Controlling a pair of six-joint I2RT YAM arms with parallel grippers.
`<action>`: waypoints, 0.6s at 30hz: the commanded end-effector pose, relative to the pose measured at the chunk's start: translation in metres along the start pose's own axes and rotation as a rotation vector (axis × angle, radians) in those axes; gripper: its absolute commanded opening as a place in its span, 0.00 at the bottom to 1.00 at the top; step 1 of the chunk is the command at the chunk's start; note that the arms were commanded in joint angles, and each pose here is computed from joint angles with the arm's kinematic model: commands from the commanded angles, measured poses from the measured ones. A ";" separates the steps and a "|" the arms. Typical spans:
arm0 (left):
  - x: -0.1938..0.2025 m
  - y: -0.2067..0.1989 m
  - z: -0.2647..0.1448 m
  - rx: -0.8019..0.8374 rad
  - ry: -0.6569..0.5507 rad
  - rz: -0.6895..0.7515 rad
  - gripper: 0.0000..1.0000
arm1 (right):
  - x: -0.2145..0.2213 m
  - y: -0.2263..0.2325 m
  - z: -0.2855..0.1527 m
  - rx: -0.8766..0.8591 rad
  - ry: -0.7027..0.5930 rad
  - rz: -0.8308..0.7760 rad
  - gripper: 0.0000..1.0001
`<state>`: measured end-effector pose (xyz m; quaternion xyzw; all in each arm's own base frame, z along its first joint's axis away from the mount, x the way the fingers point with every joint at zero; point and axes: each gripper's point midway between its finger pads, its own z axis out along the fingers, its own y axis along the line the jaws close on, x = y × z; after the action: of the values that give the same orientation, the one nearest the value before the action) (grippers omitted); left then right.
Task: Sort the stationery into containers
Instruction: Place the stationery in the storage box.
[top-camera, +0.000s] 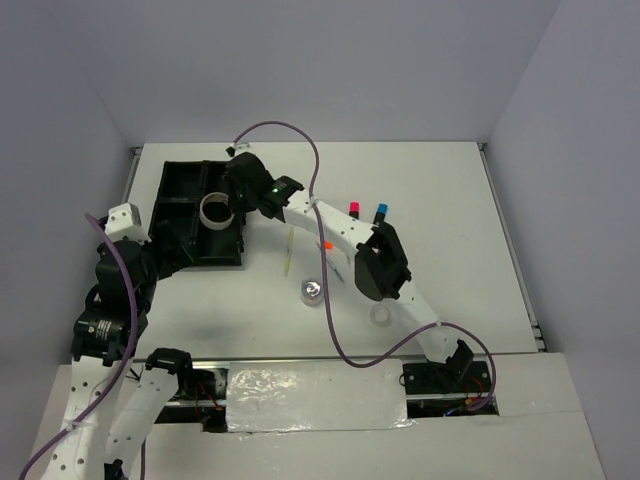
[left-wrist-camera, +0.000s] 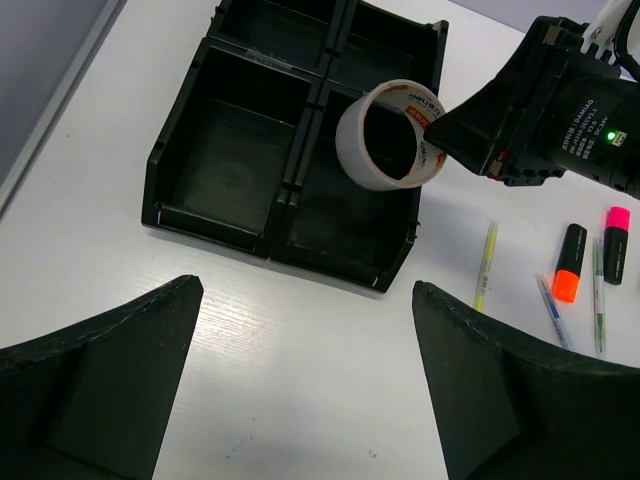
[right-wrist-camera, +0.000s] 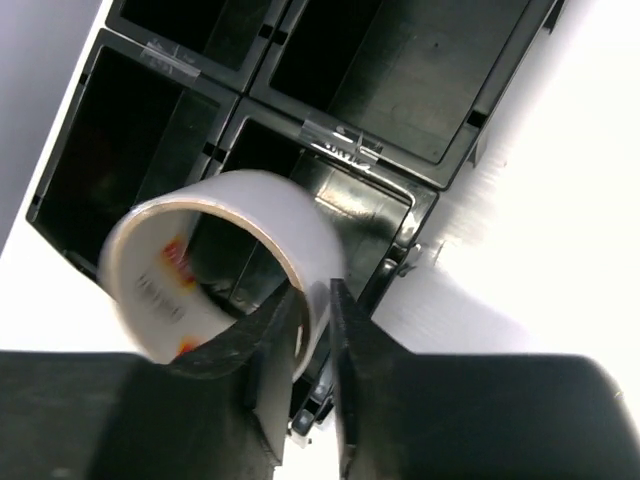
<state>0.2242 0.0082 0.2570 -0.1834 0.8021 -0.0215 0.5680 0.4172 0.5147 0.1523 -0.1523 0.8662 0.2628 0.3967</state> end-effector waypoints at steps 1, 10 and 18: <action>-0.017 -0.006 -0.005 0.030 -0.054 -0.016 0.99 | -0.030 0.010 -0.006 -0.016 -0.094 -0.024 0.26; -0.015 -0.006 -0.004 0.029 -0.048 -0.013 0.99 | -0.040 0.018 -0.018 -0.048 -0.105 -0.038 0.49; -0.014 -0.006 -0.004 0.026 -0.046 -0.012 0.99 | -0.039 -0.028 -0.124 0.105 -0.149 -0.023 0.54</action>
<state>0.2242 0.0069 0.2569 -0.1813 0.8029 -0.0243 0.5674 0.3948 0.4670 0.1581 -0.1592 0.8769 0.2153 0.3991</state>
